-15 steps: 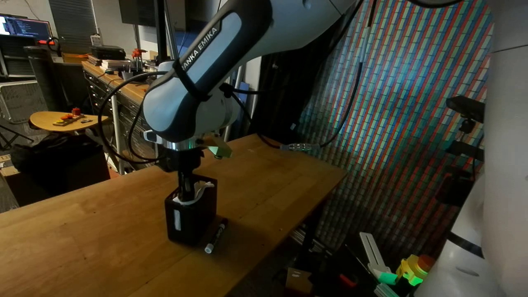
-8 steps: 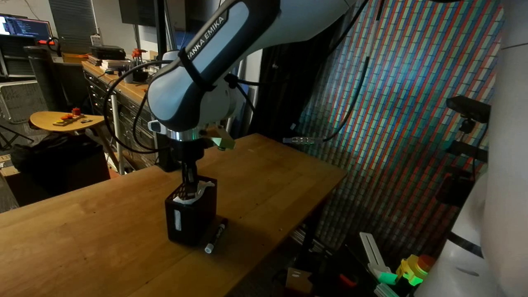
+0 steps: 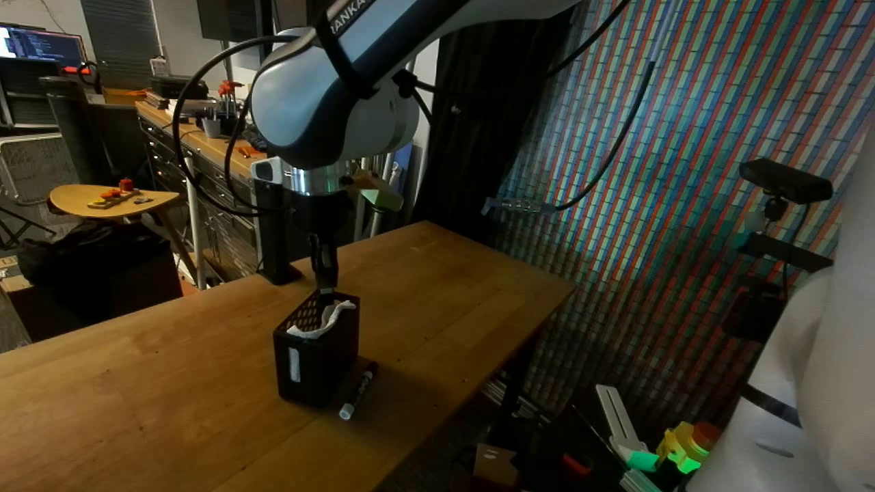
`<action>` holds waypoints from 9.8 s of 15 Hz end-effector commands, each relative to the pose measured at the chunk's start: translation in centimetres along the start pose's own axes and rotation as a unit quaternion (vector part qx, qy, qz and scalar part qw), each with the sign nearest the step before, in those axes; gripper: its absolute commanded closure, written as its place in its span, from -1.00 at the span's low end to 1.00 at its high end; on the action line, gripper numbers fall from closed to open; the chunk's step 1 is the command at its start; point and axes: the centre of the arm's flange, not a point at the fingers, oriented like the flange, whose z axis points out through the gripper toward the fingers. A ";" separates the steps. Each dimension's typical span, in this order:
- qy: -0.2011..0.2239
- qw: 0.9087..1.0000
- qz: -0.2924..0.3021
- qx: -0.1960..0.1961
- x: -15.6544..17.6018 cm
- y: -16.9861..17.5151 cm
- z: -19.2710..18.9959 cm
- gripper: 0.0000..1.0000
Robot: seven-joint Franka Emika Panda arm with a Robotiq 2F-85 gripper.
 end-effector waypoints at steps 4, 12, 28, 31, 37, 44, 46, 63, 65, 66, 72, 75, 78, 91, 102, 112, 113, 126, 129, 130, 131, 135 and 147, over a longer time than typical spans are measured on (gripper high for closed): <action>0.000 1.000 -0.010 0.004 1.0 -3.5 -0.9 0.54; 0.002 0.999 -0.029 0.012 2.3 -4.0 0.3 0.57; 0.012 0.999 -0.016 0.032 1.9 -3.1 2.5 0.40; 0.012 0.999 -0.014 0.036 1.9 -3.0 2.9 0.42; 0.014 0.999 -0.013 0.036 2.0 -2.8 2.7 0.44; 0.013 0.999 -0.014 0.035 2.2 -2.3 2.6 0.75; 0.013 0.999 -0.014 0.035 2.3 -2.2 2.6 0.78; 0.006 0.999 -0.024 0.029 2.1 2.7 3.9 0.79; 0.009 0.999 -0.016 0.034 1.7 3.1 4.5 0.76; 0.010 0.999 -0.013 0.036 1.5 3.3 4.8 0.75; 0.013 0.998 0.009 0.056 0.9 4.1 7.1 0.76; 0.010 0.997 0.019 0.072 1.8 4.2 8.8 0.75; 0.020 0.995 0.022 0.094 3.0 3.9 10.5 0.77; 0.049 0.988 0.063 0.136 2.6 3.5 13.3 0.76; 0.025 0.993 0.079 0.082 0.8 1.7 3.5 -0.04; -0.001 0.989 0.146 0.010 -4.7 1.1 -7.0 -0.88; 0.001 0.988 0.154 0.005 -5.1 1.1 -7.8 -0.84; 0.015 0.986 0.168 0.011 1.8 0.5 -7.6 -0.07; 0.017 0.985 0.172 0.015 2.2 1.2 -6.6 0.41; 0.018 0.984 0.174 0.017 2.1 1.6 -6.3 0.58; 0.019 0.984 0.175 0.018 2.0 1.9 -5.9 0.68; 0.019 0.984 0.177 0.027 1.3 3.4 -3.5 0.58; 0.030 0.985 0.160 0.054 -0.1 5.8 2.8 0.71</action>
